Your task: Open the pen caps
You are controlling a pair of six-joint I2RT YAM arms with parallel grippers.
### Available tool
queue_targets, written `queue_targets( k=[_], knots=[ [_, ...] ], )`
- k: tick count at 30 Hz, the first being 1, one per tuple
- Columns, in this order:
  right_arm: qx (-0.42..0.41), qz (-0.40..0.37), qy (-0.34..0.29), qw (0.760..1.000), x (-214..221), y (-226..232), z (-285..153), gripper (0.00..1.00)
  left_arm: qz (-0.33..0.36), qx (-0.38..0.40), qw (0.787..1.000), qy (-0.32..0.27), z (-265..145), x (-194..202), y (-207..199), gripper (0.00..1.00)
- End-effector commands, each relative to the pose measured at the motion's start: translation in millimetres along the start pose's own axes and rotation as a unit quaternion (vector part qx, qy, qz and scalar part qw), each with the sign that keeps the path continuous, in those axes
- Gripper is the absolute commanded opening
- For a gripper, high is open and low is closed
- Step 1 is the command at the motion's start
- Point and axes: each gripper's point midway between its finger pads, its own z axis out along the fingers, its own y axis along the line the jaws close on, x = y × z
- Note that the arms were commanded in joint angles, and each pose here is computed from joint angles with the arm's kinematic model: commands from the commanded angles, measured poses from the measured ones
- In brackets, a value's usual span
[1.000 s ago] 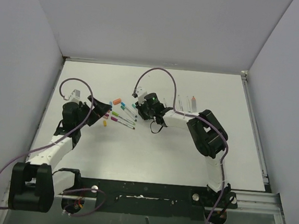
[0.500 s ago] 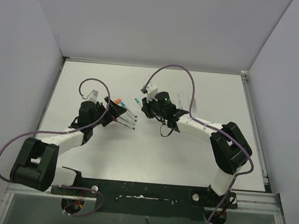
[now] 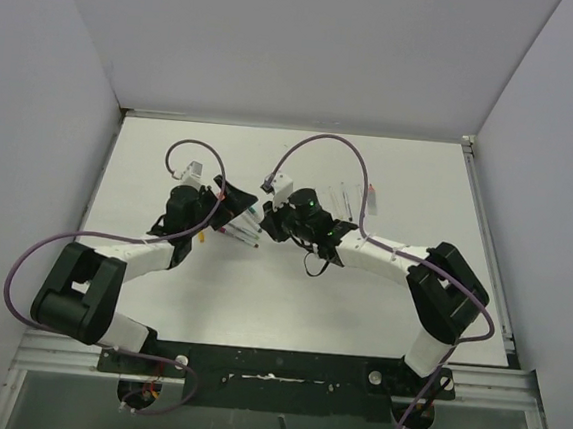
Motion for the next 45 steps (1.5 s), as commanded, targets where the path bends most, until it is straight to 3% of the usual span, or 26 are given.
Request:
queue_targets(
  k=[1,10,18,28,34,36,37,40,41,45],
  knots=[
    [-0.024,-0.005,-0.059,0.998,-39.3,21.4,-12.5,0.00,0.007,0.046,0.998,-0.031,10.0,-15.3,-29.0,0.86],
    [-0.030,-0.009,-0.066,0.997,-43.9,29.2,-12.4,0.00,0.003,0.058,0.998,-0.022,12.9,-8.2,-29.9,0.71],
    [-0.027,-0.011,-0.068,0.997,-44.8,28.1,-9.5,0.00,-0.004,0.071,0.997,-0.020,6.7,-4.4,-31.9,0.45],
    [-0.025,-0.012,-0.076,0.997,-50.4,27.4,-10.4,0.00,-0.005,0.076,0.997,-0.015,2.3,-0.4,-31.3,0.36],
    [-0.020,-0.012,-0.075,0.997,-49.2,25.9,-11.0,0.00,-0.004,0.081,0.997,-0.011,1.1,0.9,-33.5,0.03],
    [-0.019,-0.012,-0.076,0.997,-50.4,25.4,-12.5,0.00,-0.004,0.081,0.997,-0.011,0.9,0.7,-33.8,0.00],
    [-0.018,-0.013,-0.076,0.997,-50.5,25.3,-13.0,0.04,-0.004,0.082,0.997,-0.011,0.6,0.9,-34.3,0.00],
    [-0.021,-0.016,-0.069,0.997,-49.1,25.9,-11.4,0.42,-0.004,0.083,0.996,-0.012,-0.8,0.1,-35.9,0.00],
    [-0.021,-0.017,-0.069,0.997,-50.3,26.1,-10.8,0.47,-0.004,0.083,0.996,-0.012,-1.3,0.0,-36.8,0.00],
    [-0.022,-0.017,-0.060,0.998,-47.0,25.9,-5.6,0.49,-0.001,0.088,0.996,-0.011,-3.7,1.6,-42.3,0.00]
  ],
)
